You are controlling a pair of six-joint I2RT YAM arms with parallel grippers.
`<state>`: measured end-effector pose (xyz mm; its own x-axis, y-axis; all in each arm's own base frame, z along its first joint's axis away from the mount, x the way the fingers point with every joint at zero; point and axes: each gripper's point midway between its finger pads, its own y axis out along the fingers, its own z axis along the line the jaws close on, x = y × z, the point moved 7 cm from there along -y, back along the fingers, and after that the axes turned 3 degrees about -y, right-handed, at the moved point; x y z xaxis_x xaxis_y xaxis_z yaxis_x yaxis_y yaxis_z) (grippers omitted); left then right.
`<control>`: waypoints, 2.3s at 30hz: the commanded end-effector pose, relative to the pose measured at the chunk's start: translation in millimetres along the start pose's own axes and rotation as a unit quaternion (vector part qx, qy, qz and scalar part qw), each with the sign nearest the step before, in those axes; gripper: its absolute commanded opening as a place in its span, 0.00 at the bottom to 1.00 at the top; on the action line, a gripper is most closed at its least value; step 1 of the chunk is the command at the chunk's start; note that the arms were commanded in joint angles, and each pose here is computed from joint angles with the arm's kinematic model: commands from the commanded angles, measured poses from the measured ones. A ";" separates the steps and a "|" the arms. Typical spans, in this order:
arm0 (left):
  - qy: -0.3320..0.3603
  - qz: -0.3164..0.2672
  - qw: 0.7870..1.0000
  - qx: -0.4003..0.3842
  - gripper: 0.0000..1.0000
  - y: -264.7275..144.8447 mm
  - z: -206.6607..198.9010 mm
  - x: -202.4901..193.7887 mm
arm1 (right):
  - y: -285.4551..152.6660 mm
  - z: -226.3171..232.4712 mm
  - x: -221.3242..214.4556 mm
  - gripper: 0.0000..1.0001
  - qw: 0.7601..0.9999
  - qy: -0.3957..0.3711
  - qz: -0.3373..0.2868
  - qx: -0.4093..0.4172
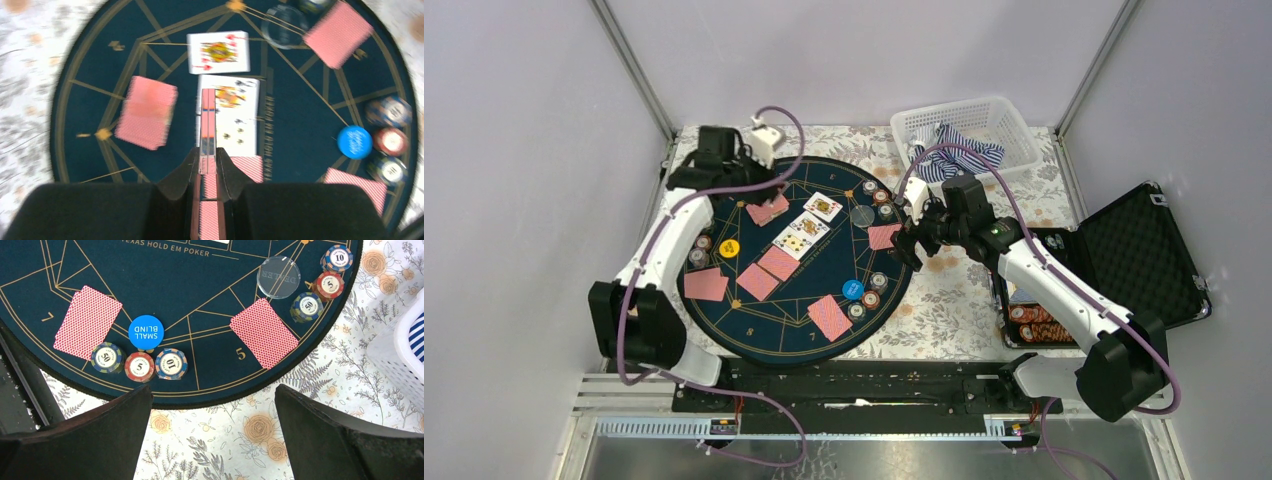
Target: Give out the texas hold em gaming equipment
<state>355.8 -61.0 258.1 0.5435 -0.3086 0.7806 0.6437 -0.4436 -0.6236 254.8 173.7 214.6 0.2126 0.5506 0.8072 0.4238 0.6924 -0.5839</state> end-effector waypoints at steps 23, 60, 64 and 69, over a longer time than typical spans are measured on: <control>0.127 0.117 0.978 -0.119 0.06 42.9 -131.3 -123.1 | -2.8 0.3 -1.0 1.00 1.000 -0.003 -0.010 -0.005; 0.155 0.146 0.973 -0.086 0.63 50.2 -127.4 -149.9 | -1.9 1.7 0.1 1.00 1.000 -0.002 -0.013 0.004; 0.142 0.137 0.977 -0.085 0.79 41.8 -129.6 -135.6 | -3.1 1.8 1.6 1.00 1.000 -0.001 -0.014 0.004; 0.123 0.102 0.982 -0.100 0.99 24.5 -133.8 -100.5 | -7.3 -0.7 6.5 1.00 1.000 0.002 -0.019 -0.005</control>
<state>231.5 -141.4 119.7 0.5320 -0.6619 0.5280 0.3345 -0.4086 -0.8492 252.0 172.2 206.4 0.2269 0.5573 0.7987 0.4134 0.6874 -0.5971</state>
